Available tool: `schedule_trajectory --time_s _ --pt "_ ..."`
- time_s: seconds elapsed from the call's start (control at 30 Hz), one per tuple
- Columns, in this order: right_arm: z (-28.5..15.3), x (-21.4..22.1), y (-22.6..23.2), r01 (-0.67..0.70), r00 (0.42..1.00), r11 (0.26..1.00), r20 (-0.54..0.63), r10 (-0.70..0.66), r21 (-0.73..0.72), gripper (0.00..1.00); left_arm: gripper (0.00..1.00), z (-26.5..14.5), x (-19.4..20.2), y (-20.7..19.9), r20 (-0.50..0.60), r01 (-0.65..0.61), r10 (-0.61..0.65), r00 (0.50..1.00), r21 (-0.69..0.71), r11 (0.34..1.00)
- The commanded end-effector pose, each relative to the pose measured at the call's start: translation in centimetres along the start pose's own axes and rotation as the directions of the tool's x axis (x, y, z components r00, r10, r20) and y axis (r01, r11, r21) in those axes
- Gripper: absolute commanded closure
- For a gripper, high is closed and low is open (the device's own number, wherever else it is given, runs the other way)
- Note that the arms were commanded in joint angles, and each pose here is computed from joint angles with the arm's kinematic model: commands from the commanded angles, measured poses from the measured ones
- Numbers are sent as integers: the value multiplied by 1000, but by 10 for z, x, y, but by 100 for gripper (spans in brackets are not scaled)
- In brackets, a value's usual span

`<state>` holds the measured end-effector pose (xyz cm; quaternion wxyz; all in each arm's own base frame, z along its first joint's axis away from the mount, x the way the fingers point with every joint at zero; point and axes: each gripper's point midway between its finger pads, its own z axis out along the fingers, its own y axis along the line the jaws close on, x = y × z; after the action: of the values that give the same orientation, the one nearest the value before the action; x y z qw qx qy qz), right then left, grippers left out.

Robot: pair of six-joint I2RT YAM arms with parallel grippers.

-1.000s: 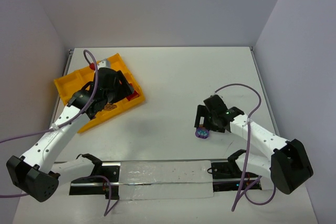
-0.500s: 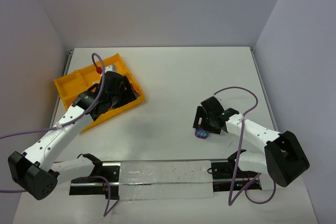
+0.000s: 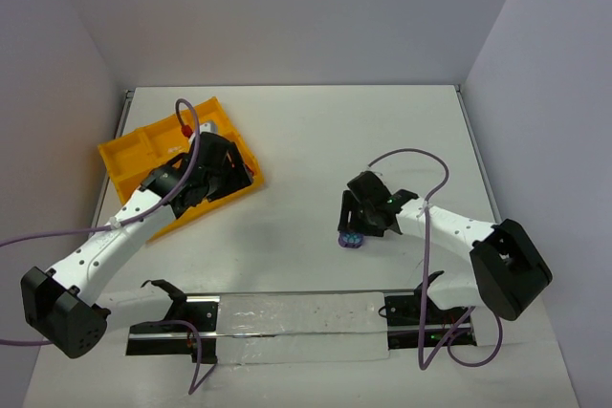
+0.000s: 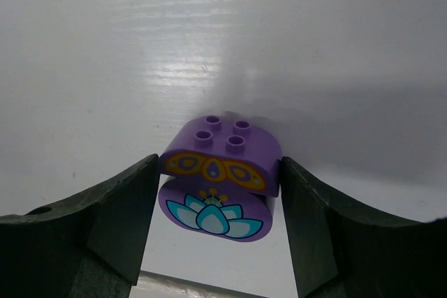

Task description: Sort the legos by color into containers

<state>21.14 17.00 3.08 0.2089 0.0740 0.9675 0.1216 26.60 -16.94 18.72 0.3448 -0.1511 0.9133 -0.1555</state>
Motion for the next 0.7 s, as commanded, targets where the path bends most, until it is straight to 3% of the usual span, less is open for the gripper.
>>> schedule_trajectory --time_s 0.0,0.13,0.33,0.47,0.67 --pt "-16 -31 35 12 998 995 68 -6 -94 76 28 3 11 -10 -31 9 -7 999 58 998" --pt "-32 -46 64 -2 996 981 83 19 -196 76 26 3 27 -34 -62 32 -21 998 194 980" --pt "-49 -72 108 -55 991 941 93 91 -334 75 11 1 57 -67 -79 85 -57 995 424 902" --pt "-55 -78 129 -104 989 908 55 138 -405 75 10 -2 63 -87 -47 107 -97 994 561 821" --pt "-64 -81 147 -123 988 874 23 151 -471 75 9 2 83 -86 -53 142 -140 989 633 761"
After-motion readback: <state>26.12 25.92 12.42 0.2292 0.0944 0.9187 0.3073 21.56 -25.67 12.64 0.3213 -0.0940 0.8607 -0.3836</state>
